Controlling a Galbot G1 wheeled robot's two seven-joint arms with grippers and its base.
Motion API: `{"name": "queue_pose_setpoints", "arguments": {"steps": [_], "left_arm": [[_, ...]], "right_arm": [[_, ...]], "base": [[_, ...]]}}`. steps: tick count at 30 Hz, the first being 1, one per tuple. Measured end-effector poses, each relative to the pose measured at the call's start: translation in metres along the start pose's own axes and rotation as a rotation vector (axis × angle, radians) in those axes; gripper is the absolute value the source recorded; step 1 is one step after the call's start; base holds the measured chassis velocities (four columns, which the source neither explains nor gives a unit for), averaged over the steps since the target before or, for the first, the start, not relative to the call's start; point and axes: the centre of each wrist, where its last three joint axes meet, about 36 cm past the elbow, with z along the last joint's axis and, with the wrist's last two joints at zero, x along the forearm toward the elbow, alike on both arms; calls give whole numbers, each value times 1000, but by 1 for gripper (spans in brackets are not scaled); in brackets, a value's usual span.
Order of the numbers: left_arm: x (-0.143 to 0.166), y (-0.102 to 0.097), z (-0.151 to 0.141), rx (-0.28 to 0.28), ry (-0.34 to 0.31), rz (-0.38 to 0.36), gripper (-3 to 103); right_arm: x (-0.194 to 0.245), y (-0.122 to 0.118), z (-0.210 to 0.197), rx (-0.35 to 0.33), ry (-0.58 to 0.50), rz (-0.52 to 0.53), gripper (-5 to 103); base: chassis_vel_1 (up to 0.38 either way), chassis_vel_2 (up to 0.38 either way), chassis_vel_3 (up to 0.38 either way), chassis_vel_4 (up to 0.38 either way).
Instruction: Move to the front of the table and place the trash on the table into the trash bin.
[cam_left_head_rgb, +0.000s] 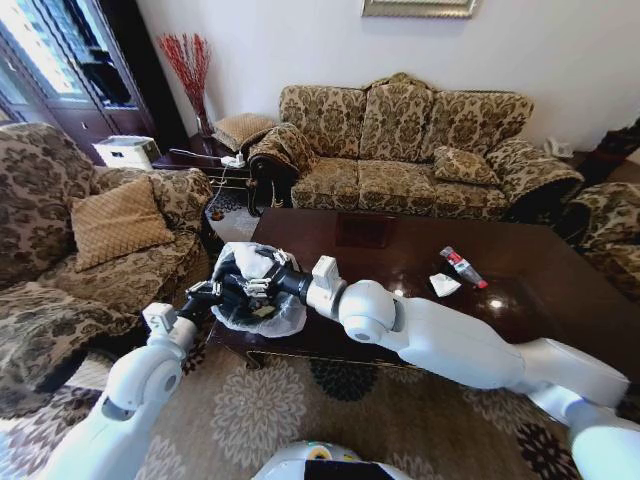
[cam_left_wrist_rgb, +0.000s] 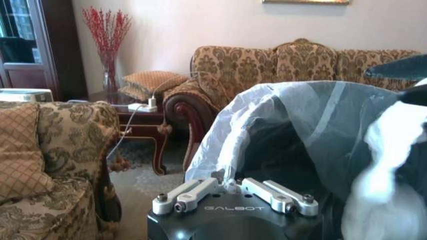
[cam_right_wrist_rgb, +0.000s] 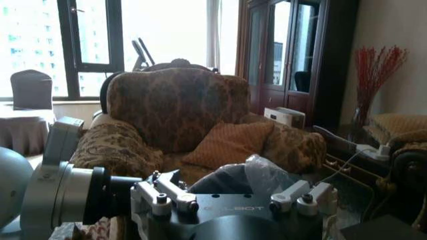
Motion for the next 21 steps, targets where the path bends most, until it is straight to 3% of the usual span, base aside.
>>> {"name": "queue_pose_setpoints", "arguments": {"steps": [7,11,14,15,17,21], "left_arm": [[0,0,0,2,-2,-1,1],[0,0,0,5,-1,-2,1],[0,2,1,7,-3,-12,1],[0,2,1,7,-3,-12,1],[3,3,1,15,-7,-25,1],[4,2,0,28,-19,-33,1]], "right_arm": [[0,-1,-2,-4,-21,7,100],[2,-8,-10,-22,-72,79,100],[15,-35,-14,-54,-94,259,100],[15,-35,-14,-54,-94,259,100],[30,-61,-1,-70,-53,411,100],[58,-88,35,-80,27,573,100]], "base": [[0,0,0,0],[0,0,0,0],[0,0,0,0],[0,0,0,0],[0,0,0,0],[0,0,0,0]]}}
